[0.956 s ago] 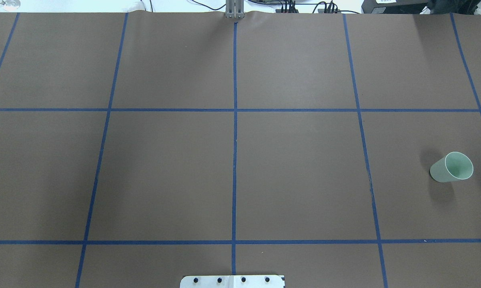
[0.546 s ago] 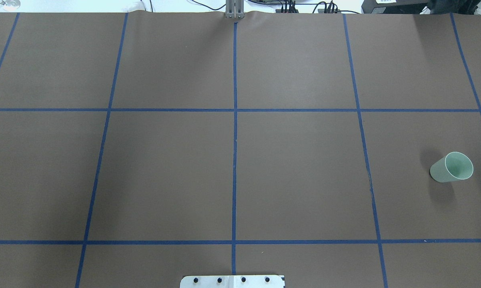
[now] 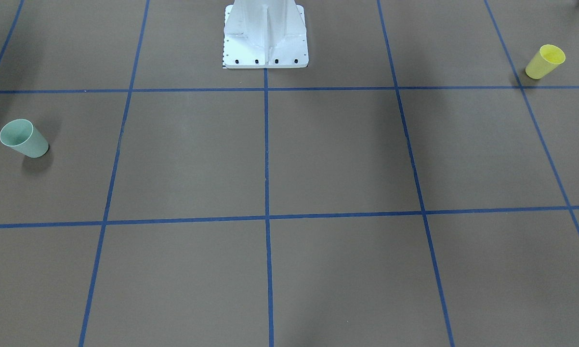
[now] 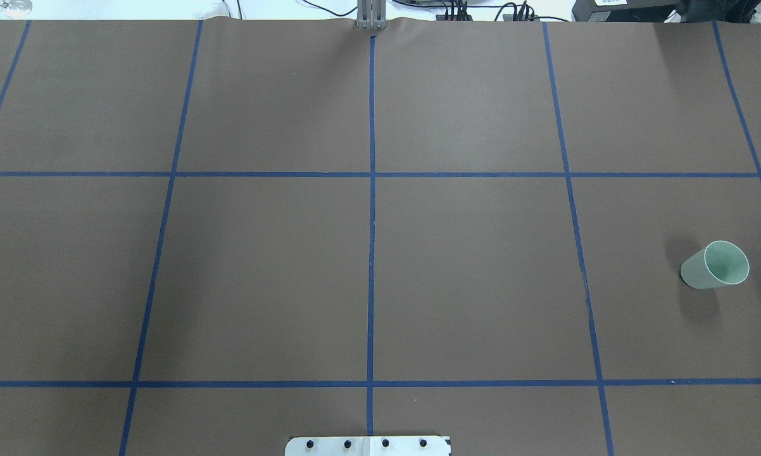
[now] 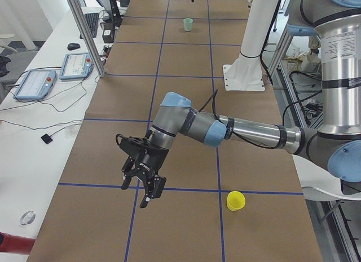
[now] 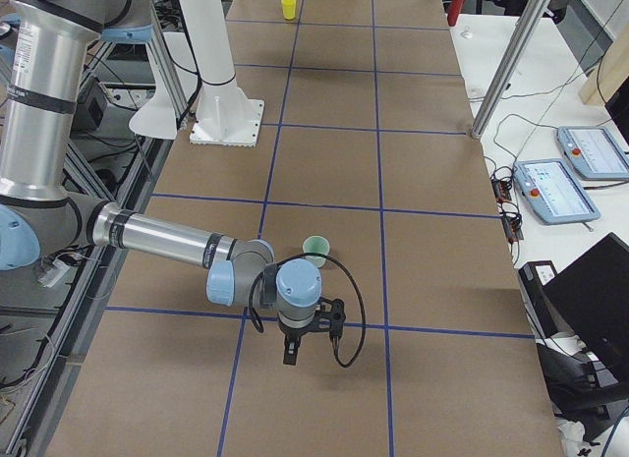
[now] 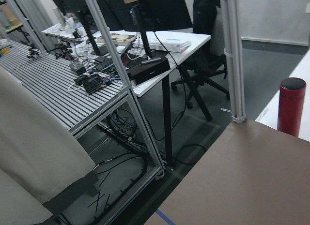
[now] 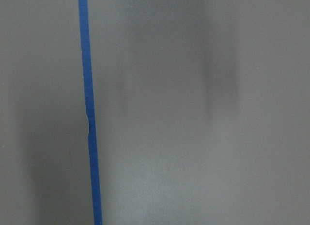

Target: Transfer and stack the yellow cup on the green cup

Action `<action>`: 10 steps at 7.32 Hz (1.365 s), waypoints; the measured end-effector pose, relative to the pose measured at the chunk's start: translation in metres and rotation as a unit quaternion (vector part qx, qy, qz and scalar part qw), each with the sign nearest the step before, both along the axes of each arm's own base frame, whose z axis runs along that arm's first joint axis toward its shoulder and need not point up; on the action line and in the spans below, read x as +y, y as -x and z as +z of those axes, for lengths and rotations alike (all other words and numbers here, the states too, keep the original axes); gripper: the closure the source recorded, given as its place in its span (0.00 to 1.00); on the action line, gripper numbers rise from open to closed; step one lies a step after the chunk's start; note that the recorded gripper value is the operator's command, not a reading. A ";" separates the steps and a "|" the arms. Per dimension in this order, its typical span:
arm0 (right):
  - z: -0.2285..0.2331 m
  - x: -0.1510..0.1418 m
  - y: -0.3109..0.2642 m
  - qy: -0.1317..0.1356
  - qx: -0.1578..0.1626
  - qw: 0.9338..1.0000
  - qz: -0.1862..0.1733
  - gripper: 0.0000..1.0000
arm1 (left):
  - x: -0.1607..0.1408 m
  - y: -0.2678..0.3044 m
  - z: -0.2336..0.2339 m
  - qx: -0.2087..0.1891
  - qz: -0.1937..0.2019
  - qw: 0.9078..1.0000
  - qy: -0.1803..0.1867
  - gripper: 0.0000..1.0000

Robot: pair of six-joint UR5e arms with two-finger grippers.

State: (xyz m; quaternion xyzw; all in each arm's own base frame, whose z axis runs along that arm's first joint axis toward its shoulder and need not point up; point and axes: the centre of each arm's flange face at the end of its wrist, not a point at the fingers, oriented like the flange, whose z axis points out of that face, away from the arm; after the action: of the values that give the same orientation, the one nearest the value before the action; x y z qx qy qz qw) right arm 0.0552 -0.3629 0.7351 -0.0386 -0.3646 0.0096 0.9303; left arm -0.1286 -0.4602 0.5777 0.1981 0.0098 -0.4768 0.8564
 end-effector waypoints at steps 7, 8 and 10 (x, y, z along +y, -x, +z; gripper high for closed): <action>0.008 0.005 0.000 0.004 0.002 1.000 0.000 0.00 | 0.036 -0.111 0.070 -0.136 -0.218 0.938 0.233 0.00; 0.009 0.005 0.000 0.005 0.002 1.000 0.000 0.00 | 0.044 -0.128 0.086 -0.147 -0.249 0.917 0.275 0.00; 0.010 0.005 0.000 0.006 0.001 1.000 0.000 0.00 | 0.054 -0.169 0.120 -0.174 -0.313 0.867 0.347 0.00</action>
State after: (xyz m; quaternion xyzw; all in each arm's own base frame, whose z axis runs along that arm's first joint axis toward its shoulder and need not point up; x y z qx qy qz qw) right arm 0.0555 -0.3575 0.7452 -0.0442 -0.3635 0.0118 0.9305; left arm 0.0403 -0.4066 0.6975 -0.0397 -0.3681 -0.6504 0.6632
